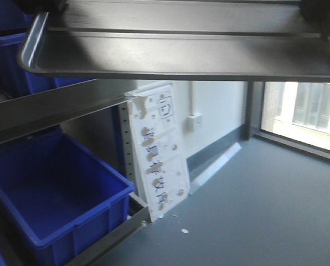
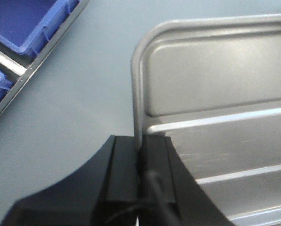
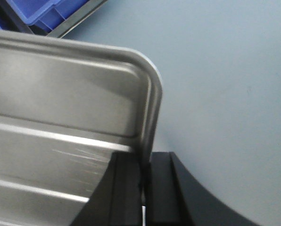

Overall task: Grab silver tray and stack on right shelf
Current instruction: 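Drive up to the shelf holding the grey-green tray, tray held above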

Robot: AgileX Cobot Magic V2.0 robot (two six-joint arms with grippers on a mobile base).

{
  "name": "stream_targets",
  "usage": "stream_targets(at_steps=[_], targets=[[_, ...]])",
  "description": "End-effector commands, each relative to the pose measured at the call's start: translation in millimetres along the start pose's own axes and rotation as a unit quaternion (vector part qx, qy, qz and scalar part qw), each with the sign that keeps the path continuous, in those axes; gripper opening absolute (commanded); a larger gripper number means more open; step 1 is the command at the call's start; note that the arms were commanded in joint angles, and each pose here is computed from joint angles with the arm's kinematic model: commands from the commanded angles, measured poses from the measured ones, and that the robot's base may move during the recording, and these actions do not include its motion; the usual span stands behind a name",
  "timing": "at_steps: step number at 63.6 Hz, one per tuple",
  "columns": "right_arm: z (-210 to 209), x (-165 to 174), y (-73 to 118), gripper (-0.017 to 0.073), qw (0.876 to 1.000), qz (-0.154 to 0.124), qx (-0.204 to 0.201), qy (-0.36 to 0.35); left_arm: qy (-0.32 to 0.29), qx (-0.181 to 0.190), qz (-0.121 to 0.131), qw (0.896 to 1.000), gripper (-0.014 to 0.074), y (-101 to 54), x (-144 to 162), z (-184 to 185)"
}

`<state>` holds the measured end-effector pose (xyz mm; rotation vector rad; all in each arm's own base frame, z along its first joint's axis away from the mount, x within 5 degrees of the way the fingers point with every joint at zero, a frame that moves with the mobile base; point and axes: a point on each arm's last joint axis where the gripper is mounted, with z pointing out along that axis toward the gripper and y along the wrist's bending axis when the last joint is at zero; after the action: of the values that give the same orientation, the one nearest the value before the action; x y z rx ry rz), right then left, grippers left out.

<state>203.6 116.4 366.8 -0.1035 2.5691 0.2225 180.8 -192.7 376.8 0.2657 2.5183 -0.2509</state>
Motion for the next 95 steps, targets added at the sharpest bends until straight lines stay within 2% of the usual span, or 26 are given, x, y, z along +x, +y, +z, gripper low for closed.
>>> stream_targets(at_steps=[1, 95], targets=[[-17.9, -10.5, -0.1, 0.0057, 0.998, -0.014, -0.013, -0.059, -0.037, 0.013, 0.009, 0.999, -0.0101, 2.4, -7.0, -18.4], [-17.9, -10.6, 0.0, 0.0057, 0.998, -0.014, -0.013, -0.060, -0.037, 0.013, 0.009, 0.999, -0.0101, 2.4, -7.0, -18.4]])
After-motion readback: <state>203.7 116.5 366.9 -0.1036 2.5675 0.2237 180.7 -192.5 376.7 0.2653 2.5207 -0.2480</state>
